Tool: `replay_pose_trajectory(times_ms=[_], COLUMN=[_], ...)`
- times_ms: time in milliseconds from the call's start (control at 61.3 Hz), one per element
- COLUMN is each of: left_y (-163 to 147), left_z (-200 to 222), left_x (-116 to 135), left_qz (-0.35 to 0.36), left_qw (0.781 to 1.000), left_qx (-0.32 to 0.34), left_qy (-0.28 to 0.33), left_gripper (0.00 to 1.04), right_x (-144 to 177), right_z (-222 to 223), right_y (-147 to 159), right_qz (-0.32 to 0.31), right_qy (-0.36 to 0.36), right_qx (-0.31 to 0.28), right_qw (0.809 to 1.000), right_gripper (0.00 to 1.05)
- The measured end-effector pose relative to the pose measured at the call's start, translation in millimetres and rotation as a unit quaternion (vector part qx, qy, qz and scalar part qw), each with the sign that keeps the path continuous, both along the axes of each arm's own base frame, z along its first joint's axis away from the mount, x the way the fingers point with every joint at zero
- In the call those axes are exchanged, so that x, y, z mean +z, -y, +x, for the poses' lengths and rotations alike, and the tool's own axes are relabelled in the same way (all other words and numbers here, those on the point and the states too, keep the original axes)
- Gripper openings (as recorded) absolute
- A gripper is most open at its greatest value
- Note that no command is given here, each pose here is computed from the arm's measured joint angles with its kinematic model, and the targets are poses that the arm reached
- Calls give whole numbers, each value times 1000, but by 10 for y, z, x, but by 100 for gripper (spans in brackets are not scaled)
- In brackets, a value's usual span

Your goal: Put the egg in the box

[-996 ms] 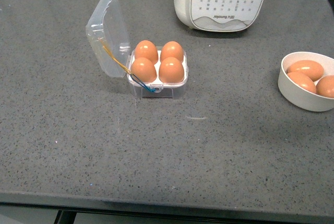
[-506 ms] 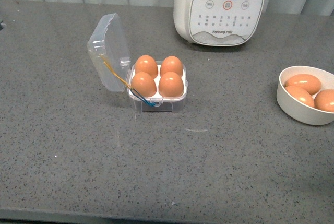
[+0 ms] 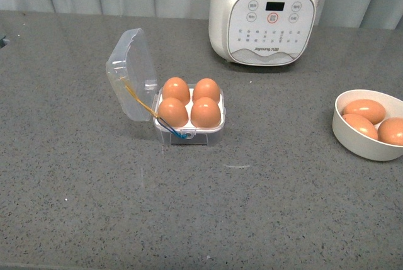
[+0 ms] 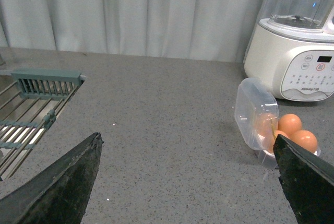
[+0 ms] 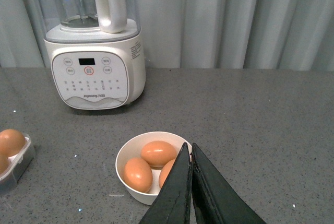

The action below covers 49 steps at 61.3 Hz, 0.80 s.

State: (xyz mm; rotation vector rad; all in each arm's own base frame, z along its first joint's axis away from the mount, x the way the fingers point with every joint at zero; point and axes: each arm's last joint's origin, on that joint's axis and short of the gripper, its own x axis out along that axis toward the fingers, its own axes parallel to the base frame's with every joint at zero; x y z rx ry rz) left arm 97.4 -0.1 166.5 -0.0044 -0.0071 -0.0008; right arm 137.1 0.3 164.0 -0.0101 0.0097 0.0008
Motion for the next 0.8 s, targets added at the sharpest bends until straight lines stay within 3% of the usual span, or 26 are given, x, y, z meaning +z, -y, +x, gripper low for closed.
replay_pose_trajectory(times_ms=[800], left_y=[0], left_z=[0], left_x=[0], left_qz=[0], left_qw=[1000], left_qx=[0], left_qy=[0], left_gripper=[98], right_x=[46], right_z=[-266], right_y=[1], right_qz=[0], right_qy=[10], right_qx=[0], right_qw=[1000], right_gripper=[1])
